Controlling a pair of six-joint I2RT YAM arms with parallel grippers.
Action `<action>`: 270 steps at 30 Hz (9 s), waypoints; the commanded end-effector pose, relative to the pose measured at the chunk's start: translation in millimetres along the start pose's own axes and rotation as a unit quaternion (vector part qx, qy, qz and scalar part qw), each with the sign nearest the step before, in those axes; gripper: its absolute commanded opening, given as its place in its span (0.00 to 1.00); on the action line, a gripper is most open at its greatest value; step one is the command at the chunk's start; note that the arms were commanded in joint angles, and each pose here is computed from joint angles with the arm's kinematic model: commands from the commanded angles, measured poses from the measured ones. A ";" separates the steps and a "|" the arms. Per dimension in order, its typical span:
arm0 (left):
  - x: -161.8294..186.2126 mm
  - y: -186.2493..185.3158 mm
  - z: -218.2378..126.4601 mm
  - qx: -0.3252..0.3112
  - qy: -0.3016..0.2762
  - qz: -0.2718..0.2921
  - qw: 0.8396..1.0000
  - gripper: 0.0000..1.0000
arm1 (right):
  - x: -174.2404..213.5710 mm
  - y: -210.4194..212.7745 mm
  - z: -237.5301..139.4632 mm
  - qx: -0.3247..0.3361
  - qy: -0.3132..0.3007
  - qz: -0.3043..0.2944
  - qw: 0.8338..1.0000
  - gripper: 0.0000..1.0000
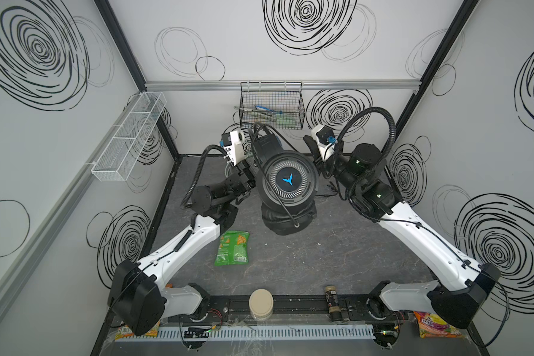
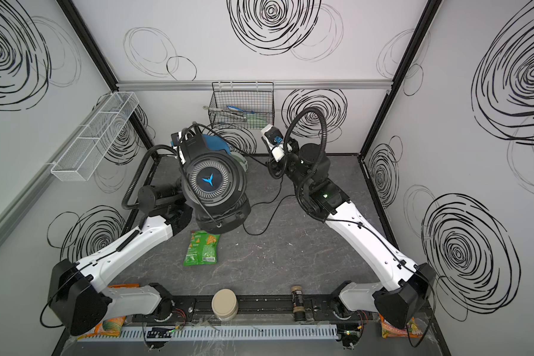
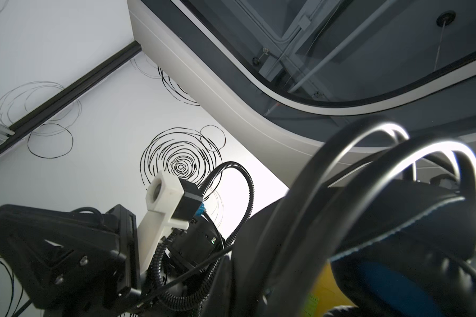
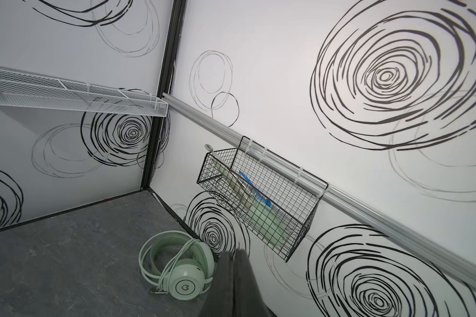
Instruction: Wrap the headphones
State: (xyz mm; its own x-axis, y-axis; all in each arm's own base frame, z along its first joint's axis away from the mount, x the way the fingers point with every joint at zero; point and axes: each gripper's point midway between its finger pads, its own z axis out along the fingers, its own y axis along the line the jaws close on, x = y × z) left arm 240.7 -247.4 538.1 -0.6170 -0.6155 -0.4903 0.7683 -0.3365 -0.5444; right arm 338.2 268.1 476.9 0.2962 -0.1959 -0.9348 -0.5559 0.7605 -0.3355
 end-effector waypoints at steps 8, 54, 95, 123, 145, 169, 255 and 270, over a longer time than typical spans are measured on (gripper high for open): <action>-67.3 -3.2 -41.9 0.031 -0.189 -0.019 0.981 0.00 | 8.5 36.5 -6.3 -0.051 -0.013 0.042 0.998 0.00; -94.2 195.1 -139.0 -0.569 -0.089 0.261 0.775 0.00 | -41.7 139.4 -41.0 -0.133 0.084 -0.159 0.975 0.00; 0.9 165.4 -159.6 -0.496 0.289 0.411 0.708 0.00 | -68.1 5.1 -43.0 0.054 0.118 -0.315 0.940 0.00; 32.7 86.8 -100.1 -0.241 0.163 0.192 0.937 0.00 | -57.0 -92.7 -31.0 0.195 0.101 -0.166 0.961 0.00; -0.2 8.5 -53.5 -0.068 0.028 0.096 0.993 0.00 | -19.0 -42.9 -41.9 0.063 0.013 -0.044 0.997 0.00; 7.4 22.3 -41.8 -0.110 0.047 0.095 0.988 0.00 | -36.6 -74.6 -43.4 0.089 -0.045 0.036 0.994 0.00; -24.7 -58.5 55.9 -0.048 0.022 0.193 0.980 0.00 | -27.5 50.5 -2.6 -0.207 -0.117 0.204 0.950 0.20; -42.9 -62.0 57.4 -0.102 0.010 0.231 0.967 0.00 | -13.8 58.8 -6.1 -0.211 -0.106 0.213 0.948 0.20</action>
State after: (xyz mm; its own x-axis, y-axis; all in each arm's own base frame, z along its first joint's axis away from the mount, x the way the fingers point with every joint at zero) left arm 250.8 -264.2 586.9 -0.3209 -0.5719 -0.7550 0.8732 0.1301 -0.4697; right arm 306.8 313.4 464.5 0.0969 0.2128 -0.9723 -0.8994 0.4370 0.0061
